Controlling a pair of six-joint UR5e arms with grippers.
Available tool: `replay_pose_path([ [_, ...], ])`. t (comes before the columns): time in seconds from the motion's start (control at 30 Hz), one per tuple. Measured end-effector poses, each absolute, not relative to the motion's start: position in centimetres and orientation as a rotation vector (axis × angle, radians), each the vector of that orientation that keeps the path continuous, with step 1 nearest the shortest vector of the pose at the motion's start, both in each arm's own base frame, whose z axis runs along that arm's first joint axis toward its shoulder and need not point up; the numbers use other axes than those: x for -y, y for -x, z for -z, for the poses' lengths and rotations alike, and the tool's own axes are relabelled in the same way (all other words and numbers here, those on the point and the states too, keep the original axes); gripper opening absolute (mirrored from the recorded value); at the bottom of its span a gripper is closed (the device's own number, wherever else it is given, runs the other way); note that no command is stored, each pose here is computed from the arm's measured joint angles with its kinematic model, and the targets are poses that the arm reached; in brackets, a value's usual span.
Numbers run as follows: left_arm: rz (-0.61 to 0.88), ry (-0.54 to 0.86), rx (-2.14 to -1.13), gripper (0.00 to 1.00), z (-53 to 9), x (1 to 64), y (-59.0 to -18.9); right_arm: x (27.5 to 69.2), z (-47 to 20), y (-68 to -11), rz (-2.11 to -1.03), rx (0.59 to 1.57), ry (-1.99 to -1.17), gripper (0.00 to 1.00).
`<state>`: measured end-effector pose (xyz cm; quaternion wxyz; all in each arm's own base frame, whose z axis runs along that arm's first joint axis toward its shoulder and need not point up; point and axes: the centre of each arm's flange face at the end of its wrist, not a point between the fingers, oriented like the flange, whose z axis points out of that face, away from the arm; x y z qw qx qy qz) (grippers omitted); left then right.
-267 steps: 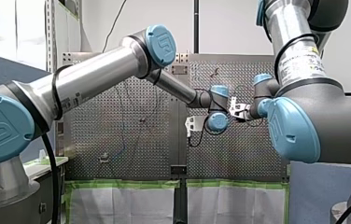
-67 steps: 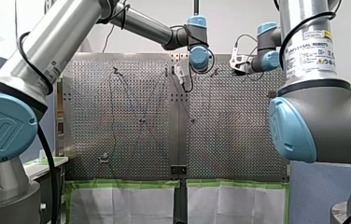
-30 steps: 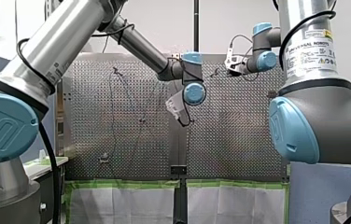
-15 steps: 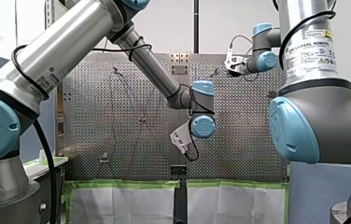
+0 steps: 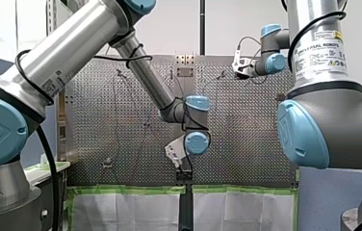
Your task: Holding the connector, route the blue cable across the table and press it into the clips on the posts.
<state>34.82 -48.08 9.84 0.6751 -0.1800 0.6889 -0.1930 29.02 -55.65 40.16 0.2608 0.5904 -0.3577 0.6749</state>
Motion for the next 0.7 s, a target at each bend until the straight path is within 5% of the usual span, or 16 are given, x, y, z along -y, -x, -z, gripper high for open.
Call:
replay_pose_path([
  [0.7,0.321,0.291,-1.570,0.98,-5.6,39.1,-38.5,56.3,-39.9,-28.1,-1.814,0.981,-1.586,0.00],
])
